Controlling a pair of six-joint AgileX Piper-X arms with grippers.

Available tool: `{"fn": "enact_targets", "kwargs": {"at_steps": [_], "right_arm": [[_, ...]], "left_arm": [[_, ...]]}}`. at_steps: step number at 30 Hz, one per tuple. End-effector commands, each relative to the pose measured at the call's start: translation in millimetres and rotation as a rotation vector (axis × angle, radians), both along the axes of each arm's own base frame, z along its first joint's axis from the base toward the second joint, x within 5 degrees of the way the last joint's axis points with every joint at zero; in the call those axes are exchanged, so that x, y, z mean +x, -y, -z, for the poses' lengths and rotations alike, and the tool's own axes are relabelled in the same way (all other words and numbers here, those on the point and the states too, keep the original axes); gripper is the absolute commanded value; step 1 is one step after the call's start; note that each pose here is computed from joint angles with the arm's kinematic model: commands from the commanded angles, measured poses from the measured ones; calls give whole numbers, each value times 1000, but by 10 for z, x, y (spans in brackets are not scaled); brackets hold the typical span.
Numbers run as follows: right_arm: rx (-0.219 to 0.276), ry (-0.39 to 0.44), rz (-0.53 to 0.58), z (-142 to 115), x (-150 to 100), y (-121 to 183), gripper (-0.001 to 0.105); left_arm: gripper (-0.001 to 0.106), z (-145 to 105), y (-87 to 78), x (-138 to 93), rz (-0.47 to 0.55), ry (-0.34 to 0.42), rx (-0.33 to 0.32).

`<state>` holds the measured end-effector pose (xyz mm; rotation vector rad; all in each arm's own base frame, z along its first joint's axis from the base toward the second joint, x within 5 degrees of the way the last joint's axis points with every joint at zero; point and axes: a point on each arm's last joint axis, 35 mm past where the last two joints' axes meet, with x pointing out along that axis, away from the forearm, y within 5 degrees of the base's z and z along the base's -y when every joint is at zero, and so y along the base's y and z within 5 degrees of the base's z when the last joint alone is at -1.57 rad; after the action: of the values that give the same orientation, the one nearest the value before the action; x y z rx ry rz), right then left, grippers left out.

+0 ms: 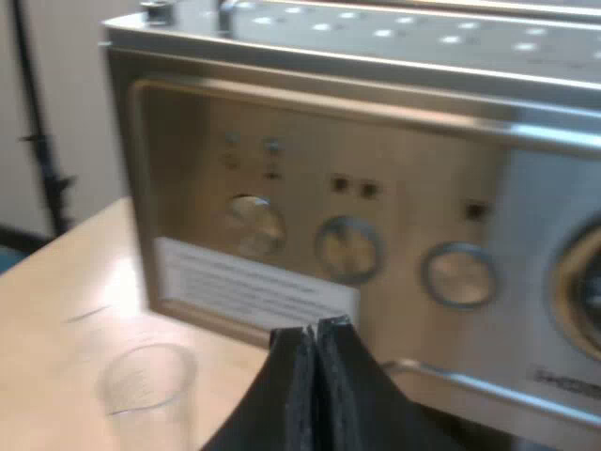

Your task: Place mug into machine

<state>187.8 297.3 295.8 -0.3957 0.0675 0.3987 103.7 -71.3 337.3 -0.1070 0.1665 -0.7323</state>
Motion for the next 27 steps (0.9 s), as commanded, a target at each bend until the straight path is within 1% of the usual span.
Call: {"fn": "enact_targets", "kwargs": {"at_steps": [1,2,4,6,8,9,12,14,15,16,17,18,19,20,21,22,24,25,27], "right_arm": [[-4,31,77,-67,-39,-6,0],[-26,41,106,-83,-80,-1,0],[-95,69,124,-127,-142,13,0],[-204,107,113,-204,-241,37,0],[-256,117,90,-254,-311,64,0],[-266,116,78,-298,-363,94,0],[-262,111,64,-415,-456,192,0],[-228,104,58,-497,-501,262,2],[-204,98,45,-548,-523,309,8],[-198,92,40,-558,-531,325,12],[-183,89,33,-604,-551,371,22],[-179,90,27,-645,-571,415,35],[-175,91,24,-666,-579,434,39],[-171,92,25,-696,-592,468,49],[-172,92,25,-700,-595,475,53],[-162,96,25,-758,-620,537,67],[-163,97,25,-792,-639,584,71],[-161,97,25,-806,-646,602,70],[-174,91,34,-841,-649,693,70]], "left_arm": [[89,-44,3,-9,9,21,-17],[89,-44,3,-9,9,21,-17],[89,-44,3,-9,9,21,-17],[89,-44,3,-9,9,21,-17],[89,-47,0,-13,9,23,-18],[89,-54,0,-14,9,24,-19],[89,-100,-7,-24,9,30,-23],[89,-146,-14,-37,9,33,-24],[89,-186,-20,-46,9,39,-28],[89,-206,-23,-50,9,44,-31],[89,-237,-27,-57,9,51,-36],[89,-278,-32,-66,9,61,-42],[89,-287,-34,-68,9,63,-43],[89,-326,-40,-77,7,72,-48],[89,-347,-43,-81,5,77,-51],[89,-383,-51,-88,-3,86,-56],[89,-449,-69,-99,-31,102,-65],[89,-473,-75,-104,-39,108,-68],[89,-582,-107,-126,-85,134,-82]]}}
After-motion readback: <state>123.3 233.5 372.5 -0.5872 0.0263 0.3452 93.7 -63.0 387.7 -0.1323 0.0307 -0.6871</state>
